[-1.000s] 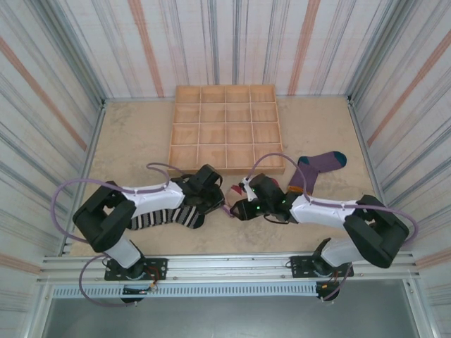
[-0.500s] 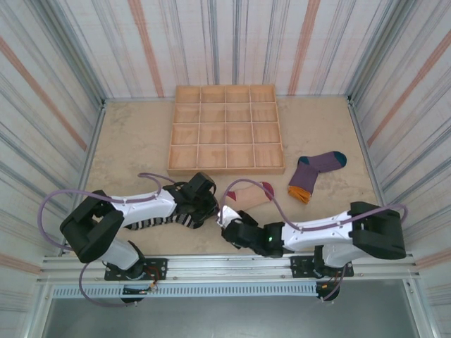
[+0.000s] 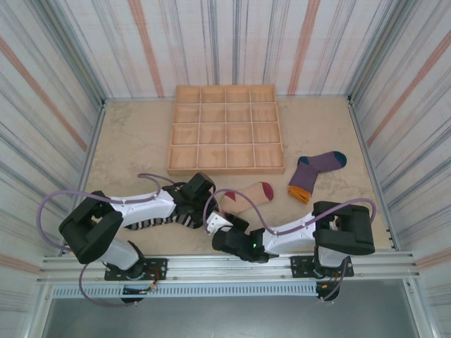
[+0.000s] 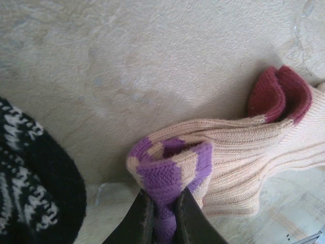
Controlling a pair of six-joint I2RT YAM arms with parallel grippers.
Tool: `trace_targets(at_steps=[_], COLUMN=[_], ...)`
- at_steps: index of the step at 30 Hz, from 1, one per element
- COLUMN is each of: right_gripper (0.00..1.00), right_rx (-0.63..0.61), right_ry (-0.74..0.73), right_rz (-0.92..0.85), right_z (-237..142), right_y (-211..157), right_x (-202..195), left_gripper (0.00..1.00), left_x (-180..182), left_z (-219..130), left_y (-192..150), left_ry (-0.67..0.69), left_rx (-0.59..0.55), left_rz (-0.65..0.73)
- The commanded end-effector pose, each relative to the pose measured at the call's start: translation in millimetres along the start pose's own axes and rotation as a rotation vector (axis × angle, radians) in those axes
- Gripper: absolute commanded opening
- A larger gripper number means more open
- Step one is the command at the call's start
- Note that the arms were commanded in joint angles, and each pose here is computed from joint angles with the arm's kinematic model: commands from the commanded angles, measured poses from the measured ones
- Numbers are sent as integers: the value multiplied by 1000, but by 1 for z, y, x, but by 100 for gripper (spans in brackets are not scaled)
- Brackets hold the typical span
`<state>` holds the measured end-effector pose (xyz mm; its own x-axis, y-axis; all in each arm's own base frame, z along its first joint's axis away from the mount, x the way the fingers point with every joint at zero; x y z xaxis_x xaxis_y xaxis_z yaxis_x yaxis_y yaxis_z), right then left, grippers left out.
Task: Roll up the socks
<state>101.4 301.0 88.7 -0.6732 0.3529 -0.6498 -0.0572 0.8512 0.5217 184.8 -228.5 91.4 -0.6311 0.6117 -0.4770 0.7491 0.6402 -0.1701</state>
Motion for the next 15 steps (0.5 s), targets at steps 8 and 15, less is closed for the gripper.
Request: trace_targets(at_steps=[8,15], right_gripper=[5,0], right_rx=[91,123], right_ry=[104,282], right_rz=[123,325], right_z=[19,21], right_y=[-26,-48], right_x=[-1,-9], left_gripper=[2,25], left_x=[11,0], left_z=[-4,-14], left_y=[-3,-6], left_ry=[14,-31], left_rx=[-8,-26], left_rz=[4,63])
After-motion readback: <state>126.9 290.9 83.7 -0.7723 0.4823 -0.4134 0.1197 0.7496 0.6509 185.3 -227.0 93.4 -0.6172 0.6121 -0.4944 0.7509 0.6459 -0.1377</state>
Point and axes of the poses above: each hand's point on the last joint's axis, 136 mm out from that joint toward the fingers, its own z axis out along the fingers, its own x axis along the line the jaws close on, y = z × x, the point moved 7 cm from there along -z, back along the fingers, and after that the axes turned 15 degrees about -z, right-handed, at the moved point
